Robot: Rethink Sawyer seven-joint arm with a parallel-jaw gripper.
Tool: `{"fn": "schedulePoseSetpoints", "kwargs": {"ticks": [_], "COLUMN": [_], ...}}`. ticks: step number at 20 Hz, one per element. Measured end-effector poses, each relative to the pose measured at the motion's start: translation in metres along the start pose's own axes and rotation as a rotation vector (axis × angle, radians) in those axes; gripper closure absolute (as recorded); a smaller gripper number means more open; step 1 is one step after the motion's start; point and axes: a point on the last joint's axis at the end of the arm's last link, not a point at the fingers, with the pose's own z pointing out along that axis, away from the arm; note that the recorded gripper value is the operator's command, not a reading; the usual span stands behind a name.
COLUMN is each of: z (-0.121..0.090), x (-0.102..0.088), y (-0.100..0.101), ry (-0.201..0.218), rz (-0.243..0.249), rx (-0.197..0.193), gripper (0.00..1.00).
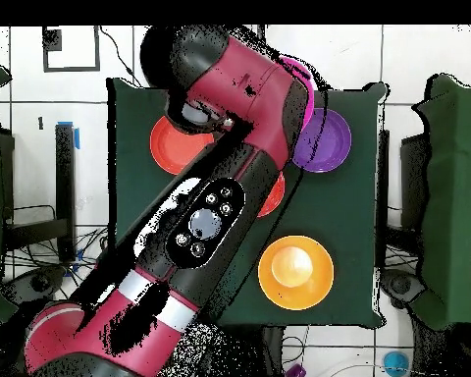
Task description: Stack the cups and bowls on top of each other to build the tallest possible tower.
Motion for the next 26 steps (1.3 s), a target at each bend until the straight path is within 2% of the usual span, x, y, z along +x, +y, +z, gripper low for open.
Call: {"fn": "schedulePoseSetpoints", "kwargs": {"ticks": [8, 19, 26], "z": [0.012, 0.031, 0.041], "x": [-0.001, -0.014, -0.015], "y": [0.003, -0.007, -0.005], "ry": [-0.037, -0.126, -0.129], "rz": [0.038, 0.066, 0.068], "rx": [0.001, 0.007, -0.008], "gripper": [0.00, 0.00, 0.00]}}
